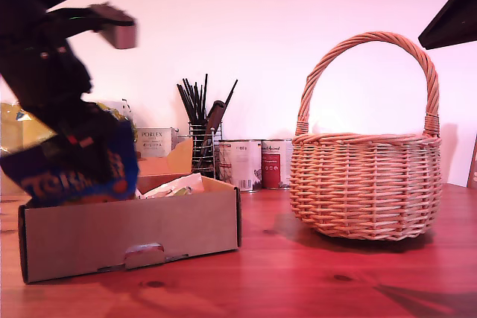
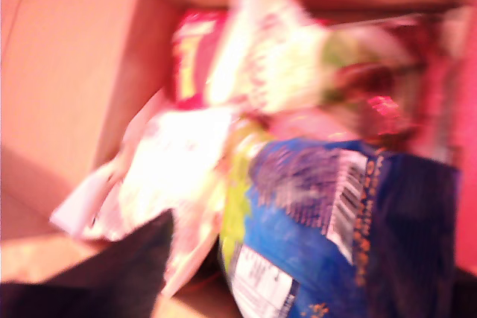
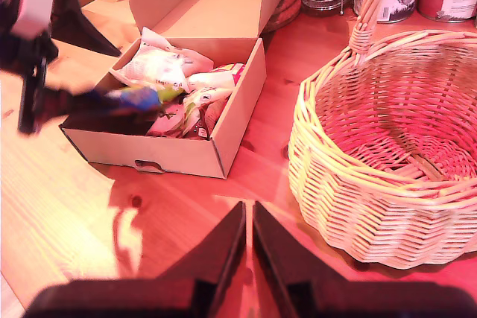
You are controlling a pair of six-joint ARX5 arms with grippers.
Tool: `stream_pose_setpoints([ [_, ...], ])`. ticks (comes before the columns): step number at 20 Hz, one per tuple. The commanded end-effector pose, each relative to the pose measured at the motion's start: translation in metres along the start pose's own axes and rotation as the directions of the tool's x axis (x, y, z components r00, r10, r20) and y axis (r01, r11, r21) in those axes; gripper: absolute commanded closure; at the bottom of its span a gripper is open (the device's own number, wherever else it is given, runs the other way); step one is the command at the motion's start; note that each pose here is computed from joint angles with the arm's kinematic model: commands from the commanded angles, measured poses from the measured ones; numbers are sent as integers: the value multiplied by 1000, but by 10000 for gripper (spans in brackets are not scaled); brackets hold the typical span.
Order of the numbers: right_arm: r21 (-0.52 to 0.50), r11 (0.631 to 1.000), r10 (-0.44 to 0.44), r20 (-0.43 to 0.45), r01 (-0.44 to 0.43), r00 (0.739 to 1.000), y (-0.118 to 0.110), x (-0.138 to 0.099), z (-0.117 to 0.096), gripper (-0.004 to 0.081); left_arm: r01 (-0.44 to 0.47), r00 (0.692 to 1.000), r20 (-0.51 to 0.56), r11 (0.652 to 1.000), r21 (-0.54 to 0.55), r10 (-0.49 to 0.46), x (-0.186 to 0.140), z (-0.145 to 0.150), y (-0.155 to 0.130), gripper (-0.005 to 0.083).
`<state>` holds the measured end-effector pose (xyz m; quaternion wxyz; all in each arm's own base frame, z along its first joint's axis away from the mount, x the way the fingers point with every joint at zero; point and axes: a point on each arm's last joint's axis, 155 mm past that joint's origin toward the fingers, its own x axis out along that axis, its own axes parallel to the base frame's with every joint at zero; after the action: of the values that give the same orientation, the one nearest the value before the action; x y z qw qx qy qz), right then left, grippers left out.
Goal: Move the bags of Easter eggs from the cardboard box on the left into the woven basket on the right side.
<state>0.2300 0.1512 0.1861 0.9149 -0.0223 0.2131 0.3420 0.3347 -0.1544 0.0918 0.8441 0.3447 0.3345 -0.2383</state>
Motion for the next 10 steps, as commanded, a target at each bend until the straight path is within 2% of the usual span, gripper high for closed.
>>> stream_pose_setpoints([
  [1,-12,1000,10,26,-9,1000,3,-3,9,783,46,999,2,999,-27,-46,7,-6,-7,292],
  [5,-13,1000,13,28,-12,1000,4,-3,10,783,162,987,28,985,-58,-160,15,-7,-20,291],
  [10,-14,999,35,30,-34,999,8,-3,11,783,135,990,-29,989,-56,-136,41,-21,-19,291],
])
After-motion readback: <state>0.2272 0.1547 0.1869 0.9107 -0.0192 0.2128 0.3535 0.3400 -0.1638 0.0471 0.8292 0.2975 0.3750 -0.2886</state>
